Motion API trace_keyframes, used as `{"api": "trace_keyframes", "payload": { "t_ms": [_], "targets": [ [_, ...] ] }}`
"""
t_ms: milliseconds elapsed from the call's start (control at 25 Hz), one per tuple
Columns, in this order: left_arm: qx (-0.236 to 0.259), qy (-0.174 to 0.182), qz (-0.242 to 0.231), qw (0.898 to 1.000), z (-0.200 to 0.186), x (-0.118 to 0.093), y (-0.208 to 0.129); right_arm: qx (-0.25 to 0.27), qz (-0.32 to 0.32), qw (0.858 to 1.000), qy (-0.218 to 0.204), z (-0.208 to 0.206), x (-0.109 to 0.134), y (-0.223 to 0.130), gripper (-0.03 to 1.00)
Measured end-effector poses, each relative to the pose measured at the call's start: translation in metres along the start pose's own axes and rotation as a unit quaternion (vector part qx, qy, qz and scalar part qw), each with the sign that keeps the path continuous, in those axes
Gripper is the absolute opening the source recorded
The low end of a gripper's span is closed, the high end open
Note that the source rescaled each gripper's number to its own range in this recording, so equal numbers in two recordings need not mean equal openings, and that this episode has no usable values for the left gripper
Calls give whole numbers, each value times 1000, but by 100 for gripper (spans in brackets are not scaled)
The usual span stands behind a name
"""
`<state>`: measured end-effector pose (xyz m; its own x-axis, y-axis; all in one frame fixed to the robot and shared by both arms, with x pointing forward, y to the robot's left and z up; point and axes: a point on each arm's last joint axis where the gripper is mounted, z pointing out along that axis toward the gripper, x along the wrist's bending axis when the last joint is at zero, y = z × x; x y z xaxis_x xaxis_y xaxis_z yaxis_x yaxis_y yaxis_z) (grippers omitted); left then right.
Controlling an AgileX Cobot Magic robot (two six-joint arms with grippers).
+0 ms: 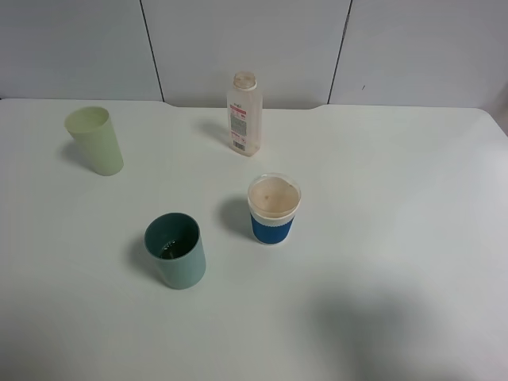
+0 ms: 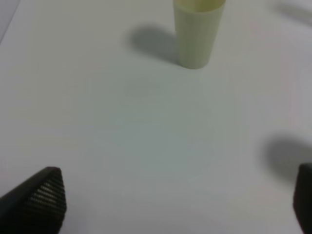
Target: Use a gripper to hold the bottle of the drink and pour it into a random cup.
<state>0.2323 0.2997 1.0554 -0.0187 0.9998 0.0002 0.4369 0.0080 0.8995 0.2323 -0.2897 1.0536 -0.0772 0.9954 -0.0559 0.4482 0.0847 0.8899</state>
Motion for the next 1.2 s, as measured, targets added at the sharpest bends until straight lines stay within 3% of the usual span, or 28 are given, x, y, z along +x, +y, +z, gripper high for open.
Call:
{"api": "trace_keyframes", "payload": {
  "t_ms": [1200],
  "targets": [
    [0, 0, 0, 1000, 0, 0, 0, 0, 3, 1000, 0, 0, 0, 0, 97]
  ]
}}
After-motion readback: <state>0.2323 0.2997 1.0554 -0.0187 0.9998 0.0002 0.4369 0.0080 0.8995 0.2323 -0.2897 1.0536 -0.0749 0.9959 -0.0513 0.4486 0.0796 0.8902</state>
